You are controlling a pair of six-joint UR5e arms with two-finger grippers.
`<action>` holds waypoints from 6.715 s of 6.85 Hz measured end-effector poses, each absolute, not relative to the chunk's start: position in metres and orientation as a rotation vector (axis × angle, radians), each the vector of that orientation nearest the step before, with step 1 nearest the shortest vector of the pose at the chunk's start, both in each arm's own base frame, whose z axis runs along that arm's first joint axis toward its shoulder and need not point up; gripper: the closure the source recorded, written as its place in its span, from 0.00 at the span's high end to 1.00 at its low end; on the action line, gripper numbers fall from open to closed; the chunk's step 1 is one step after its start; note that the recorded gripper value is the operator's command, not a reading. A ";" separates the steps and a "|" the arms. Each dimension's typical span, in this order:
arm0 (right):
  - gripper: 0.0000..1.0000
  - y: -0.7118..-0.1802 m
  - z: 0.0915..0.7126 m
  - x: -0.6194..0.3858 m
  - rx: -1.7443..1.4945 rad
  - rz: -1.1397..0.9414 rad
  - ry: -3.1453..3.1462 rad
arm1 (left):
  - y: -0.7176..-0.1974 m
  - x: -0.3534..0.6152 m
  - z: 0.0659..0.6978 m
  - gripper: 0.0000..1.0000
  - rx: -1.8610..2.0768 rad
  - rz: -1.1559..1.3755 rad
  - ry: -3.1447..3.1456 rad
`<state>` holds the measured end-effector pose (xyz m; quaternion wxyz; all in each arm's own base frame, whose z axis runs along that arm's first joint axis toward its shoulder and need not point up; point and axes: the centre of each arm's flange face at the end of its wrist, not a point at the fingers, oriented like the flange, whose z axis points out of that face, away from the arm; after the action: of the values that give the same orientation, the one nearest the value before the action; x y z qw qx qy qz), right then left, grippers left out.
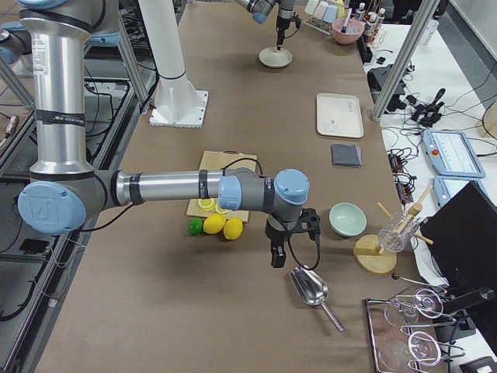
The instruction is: Place red cherry on plate
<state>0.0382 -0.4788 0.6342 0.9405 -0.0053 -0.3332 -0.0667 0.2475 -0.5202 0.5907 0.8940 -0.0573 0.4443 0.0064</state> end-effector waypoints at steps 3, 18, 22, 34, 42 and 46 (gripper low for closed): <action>1.00 -0.479 0.635 0.038 -0.012 -0.137 -0.679 | -0.515 0.259 0.589 0.00 -0.111 -0.006 0.939; 1.00 -0.481 0.619 0.038 0.016 -0.144 -0.685 | -0.497 0.469 0.287 0.00 -0.367 -0.386 1.047; 1.00 -0.480 0.619 0.038 0.017 -0.145 -0.687 | -0.418 0.555 0.223 0.95 -0.360 -0.476 1.064; 1.00 -0.479 0.627 0.034 -0.060 -0.104 -0.732 | -0.564 0.236 0.445 0.99 -0.056 0.027 0.857; 1.00 -0.480 0.599 0.016 -0.072 -0.097 -0.774 | -0.573 0.057 0.567 0.99 0.020 0.268 0.801; 1.00 -0.469 0.501 -0.053 -0.122 0.025 -0.892 | -0.574 0.058 0.568 0.99 0.015 0.263 0.801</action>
<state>-0.0525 -0.4693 0.5014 0.9003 -0.0588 -0.4312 0.0119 0.0580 -0.5736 0.5677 0.9125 0.0073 0.3886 0.1274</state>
